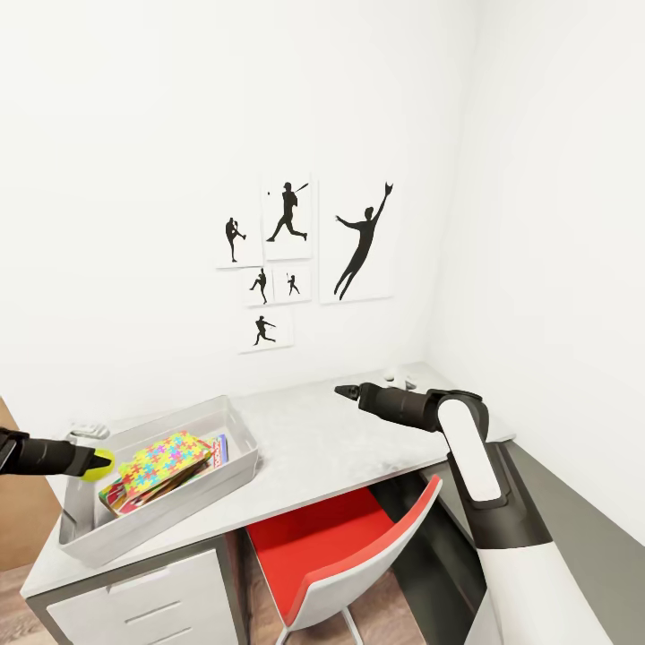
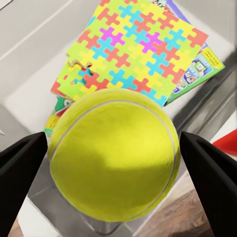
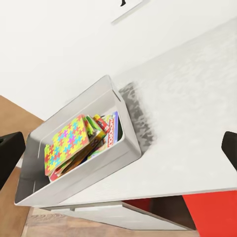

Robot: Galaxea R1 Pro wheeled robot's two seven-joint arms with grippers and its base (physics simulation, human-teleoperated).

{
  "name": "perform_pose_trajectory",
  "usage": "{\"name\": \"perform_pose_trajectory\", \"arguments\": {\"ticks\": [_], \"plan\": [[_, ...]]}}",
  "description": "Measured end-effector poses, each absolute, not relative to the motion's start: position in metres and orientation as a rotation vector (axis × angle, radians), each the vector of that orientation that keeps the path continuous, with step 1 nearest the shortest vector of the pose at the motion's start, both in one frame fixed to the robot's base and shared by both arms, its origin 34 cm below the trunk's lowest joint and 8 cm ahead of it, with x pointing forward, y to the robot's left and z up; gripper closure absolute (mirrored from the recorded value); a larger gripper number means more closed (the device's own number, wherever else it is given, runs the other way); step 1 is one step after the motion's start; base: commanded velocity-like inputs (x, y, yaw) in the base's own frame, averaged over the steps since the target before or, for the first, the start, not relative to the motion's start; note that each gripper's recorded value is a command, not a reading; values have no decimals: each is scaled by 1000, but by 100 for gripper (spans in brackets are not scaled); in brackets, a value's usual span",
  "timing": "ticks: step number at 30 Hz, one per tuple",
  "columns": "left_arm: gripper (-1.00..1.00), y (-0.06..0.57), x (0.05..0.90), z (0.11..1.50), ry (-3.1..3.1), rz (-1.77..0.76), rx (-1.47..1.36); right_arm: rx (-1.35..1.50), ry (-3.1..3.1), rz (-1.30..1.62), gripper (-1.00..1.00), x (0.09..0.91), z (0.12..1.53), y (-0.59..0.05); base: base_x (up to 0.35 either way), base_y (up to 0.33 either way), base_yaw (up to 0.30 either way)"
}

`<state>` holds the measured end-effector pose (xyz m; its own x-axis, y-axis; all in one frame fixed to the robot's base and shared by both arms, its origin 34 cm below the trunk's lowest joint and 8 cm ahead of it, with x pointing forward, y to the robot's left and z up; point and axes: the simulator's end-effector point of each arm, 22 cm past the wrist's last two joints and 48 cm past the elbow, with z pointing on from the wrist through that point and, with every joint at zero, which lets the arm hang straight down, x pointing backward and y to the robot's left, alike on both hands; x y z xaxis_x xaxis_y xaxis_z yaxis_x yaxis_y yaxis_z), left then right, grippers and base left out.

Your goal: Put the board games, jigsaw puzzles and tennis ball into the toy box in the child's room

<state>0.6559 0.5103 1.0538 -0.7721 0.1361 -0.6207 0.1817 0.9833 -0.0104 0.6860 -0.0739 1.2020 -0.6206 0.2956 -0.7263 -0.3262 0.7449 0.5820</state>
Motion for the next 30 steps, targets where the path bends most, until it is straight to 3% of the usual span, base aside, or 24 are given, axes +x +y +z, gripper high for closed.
{"name": "perform_pose_trajectory", "arguments": {"ticks": [30], "plan": [[100,517,656,1018,2478,-36,222,-19,2069,888,-100,686,1197,-74,0,0,0]]}}
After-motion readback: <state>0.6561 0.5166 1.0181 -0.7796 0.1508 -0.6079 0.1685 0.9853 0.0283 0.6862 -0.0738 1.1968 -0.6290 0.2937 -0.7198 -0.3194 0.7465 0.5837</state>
